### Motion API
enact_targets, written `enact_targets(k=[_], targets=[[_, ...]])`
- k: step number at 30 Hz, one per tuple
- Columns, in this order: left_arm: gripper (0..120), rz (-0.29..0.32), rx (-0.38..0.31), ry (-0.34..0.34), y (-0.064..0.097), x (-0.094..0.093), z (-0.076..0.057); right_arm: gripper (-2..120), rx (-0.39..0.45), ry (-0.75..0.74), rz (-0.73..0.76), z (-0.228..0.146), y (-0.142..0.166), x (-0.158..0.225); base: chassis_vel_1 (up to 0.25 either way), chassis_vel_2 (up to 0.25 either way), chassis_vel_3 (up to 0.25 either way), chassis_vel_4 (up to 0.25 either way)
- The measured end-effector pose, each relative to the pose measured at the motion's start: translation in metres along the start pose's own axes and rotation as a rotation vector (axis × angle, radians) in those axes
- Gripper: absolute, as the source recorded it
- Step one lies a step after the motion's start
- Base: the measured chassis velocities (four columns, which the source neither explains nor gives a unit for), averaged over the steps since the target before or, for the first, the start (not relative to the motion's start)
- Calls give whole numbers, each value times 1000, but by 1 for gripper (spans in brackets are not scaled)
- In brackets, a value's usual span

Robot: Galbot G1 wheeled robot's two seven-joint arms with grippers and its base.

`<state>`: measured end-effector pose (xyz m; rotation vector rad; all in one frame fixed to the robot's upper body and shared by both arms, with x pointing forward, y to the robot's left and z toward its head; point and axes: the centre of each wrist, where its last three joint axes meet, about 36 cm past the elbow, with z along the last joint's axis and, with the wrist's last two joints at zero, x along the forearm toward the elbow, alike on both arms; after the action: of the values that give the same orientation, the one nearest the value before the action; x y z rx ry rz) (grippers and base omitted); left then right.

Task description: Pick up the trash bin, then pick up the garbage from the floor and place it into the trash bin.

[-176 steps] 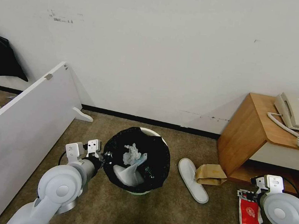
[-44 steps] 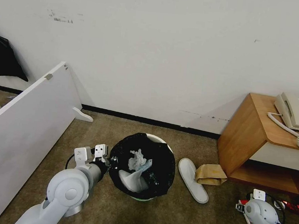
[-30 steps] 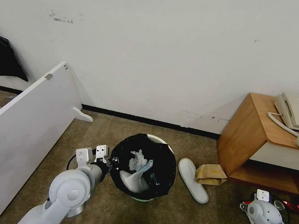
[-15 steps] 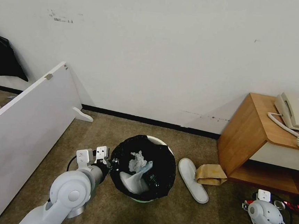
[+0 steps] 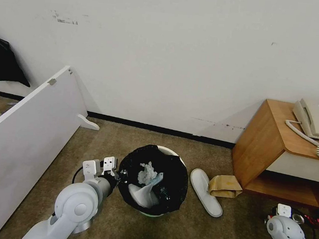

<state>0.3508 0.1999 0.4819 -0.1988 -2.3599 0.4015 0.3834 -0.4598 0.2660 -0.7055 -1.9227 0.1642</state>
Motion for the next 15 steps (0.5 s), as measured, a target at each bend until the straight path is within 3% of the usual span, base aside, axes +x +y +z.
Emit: enact_targets(k=[4,7,15], targets=[[2,1,0,-1,0,0,0,47,2,1,-1,2,-1,0,0,0,0,0],[2,2,1,-1,-1,-1,0,29,1,-1,-4,2,-2,0,0,0,0,0],[2,0,2,-1,0,-2,0,5,-3,1,-9,3,-3,-3,0,0,0,0]])
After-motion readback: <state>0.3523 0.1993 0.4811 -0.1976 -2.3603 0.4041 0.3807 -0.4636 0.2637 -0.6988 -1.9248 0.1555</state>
